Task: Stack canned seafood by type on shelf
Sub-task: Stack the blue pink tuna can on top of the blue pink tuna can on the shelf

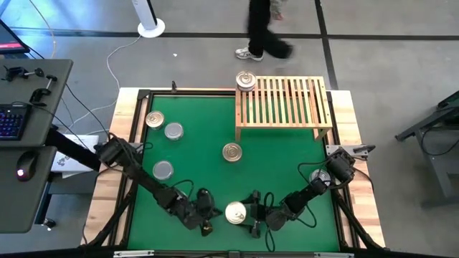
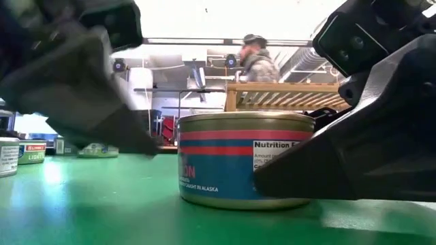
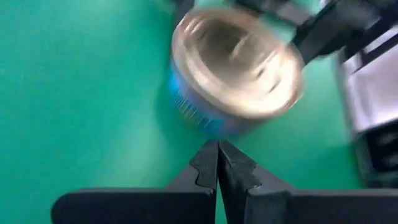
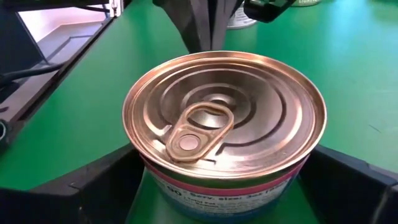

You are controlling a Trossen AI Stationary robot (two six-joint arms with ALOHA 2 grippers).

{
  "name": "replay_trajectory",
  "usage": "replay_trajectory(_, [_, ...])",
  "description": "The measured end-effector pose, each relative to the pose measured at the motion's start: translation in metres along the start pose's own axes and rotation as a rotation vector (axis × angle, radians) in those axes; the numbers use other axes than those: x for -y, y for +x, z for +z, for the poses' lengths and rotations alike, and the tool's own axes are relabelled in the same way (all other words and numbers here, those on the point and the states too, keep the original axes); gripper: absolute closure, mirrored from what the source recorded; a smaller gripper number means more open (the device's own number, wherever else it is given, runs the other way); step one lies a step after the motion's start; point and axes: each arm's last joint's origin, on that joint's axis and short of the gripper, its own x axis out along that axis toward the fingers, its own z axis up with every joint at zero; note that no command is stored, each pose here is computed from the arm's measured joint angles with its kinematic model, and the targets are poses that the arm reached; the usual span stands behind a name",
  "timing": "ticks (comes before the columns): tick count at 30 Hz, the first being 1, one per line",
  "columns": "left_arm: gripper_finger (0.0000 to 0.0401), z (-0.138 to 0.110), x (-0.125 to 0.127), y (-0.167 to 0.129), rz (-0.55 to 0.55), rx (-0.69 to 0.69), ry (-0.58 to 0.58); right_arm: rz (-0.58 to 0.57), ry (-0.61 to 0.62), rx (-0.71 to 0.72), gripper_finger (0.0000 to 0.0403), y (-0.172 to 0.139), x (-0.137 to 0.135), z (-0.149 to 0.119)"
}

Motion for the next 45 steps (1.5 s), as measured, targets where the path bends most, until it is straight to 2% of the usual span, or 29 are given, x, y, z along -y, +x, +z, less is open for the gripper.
replay_trajectory(7, [0.0401, 0.007, -0.003, 0.014, -0.053, 0.079, 0.009, -0.004, 0.046, -0.009, 0.0004, 0.002, 0.003, 0.001])
replay_trajectory(20, [0.0401, 0.003, -0.006, 0.019, -0.044, 0.090, 0.004, 0.012, 0.086, -0.019, 0.0003, 0.005, 0.008, 0.002])
replay_trajectory(25, [0.0401, 0.003, -0.007, 0.020, -0.042, 0.096, 0.003, -0.007, 0.053, 0.011, 0.0011, 0.003, 0.005, 0.002])
replay_trajectory(31, [0.0401, 0.004, -0.003, 0.015, -0.020, 0.094, 0.017, -0.043, 0.075, 0.008, 0.0024, -0.002, -0.001, -0.002])
replay_trajectory(35, [0.0401, 0.003, -0.003, 0.005, 0.049, 0.078, 0.024, -0.061, 0.088, 0.003, 0.0026, -0.009, -0.007, -0.002])
replay_trajectory(40, [0.0401, 0.002, -0.005, -0.001, 0.098, 0.050, 0.028, -0.085, 0.056, -0.053, 0.0027, -0.024, -0.011, 0.013])
replay_trajectory(45, [0.0401, 0.000, -0.007, -0.002, 0.123, 0.043, 0.037, -0.176, -0.022, -0.079, 0.0027, -0.042, -0.008, 0.032])
